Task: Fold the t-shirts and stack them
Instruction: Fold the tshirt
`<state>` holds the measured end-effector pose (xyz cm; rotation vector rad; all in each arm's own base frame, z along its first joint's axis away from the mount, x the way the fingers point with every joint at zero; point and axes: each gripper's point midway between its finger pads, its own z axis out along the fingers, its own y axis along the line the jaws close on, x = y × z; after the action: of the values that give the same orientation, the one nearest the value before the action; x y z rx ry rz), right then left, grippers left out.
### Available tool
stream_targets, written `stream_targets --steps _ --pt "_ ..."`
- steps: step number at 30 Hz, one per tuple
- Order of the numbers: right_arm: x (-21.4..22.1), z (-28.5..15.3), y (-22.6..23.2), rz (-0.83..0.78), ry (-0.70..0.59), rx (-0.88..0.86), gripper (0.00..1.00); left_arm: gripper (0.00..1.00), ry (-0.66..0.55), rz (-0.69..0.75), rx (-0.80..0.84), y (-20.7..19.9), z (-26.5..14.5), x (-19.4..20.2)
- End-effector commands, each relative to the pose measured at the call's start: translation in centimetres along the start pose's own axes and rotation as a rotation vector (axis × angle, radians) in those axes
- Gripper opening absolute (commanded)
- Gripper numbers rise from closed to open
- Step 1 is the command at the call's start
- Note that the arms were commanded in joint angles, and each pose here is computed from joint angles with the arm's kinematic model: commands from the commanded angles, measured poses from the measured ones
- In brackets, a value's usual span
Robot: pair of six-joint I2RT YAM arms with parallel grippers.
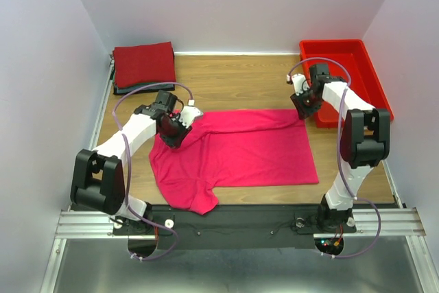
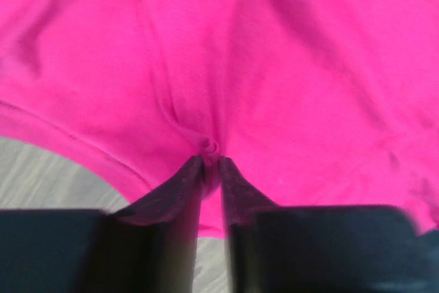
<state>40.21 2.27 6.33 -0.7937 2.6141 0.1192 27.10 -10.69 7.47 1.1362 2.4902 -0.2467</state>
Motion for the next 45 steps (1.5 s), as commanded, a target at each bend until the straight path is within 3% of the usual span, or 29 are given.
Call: stream_targets --steps 1,4,6,8,11,18,25,35,37,45 --pt "-1.3 -1.9 -0.9 -0.049 -0.048 0.036 0.45 0.45 -0.041 0.023 0.068 -0.7 -2.1 -0.4" --pt "-3.1 -3.3 -0.6 -0.043 -0.102 0.012 0.67 0.48 -0.103 -0.031 0.077 1.4 -3.6 -1.5" --pt "-4.6 -4.2 -0.7 -0.019 -0.137 0.002 0.7 0.5 -0.142 -0.044 0.072 2.7 -4.2 -3.0" --pt "-5.3 -3.7 -0.5 0.009 -0.141 -0.026 0.68 0.5 -0.16 -0.078 0.043 4.0 -4.3 -3.7" --pt "-6.4 -2.5 -1.3 0.048 -0.132 -0.026 0.54 0.49 -0.167 -0.104 0.012 5.9 -3.2 -4.9" --pt "-6.4 -0.3 -0.9 0.052 -0.087 -0.043 0.34 0.45 -0.195 -0.144 0.053 6.7 -1.2 -7.2" --pt "-4.8 2.2 0.0 0.061 -0.011 -0.06 0.32 0.46 -0.183 -0.107 0.156 4.1 2.3 -9.2" --pt "-4.5 2.6 -0.4 0.067 0.008 -0.039 0.31 0.56 -0.117 -0.1 0.283 1.5 5.7 -8.0" --pt "-4.5 2.6 -0.4 0.066 0.01 -0.038 0.31 0.52 -0.111 -0.085 0.297 1.0 5.9 -7.9" --pt "-4.6 2.5 -0.6 0.062 0.01 -0.029 0.31 0.19 -0.119 0.029 0.391 -3.1 3.7 -7.2"
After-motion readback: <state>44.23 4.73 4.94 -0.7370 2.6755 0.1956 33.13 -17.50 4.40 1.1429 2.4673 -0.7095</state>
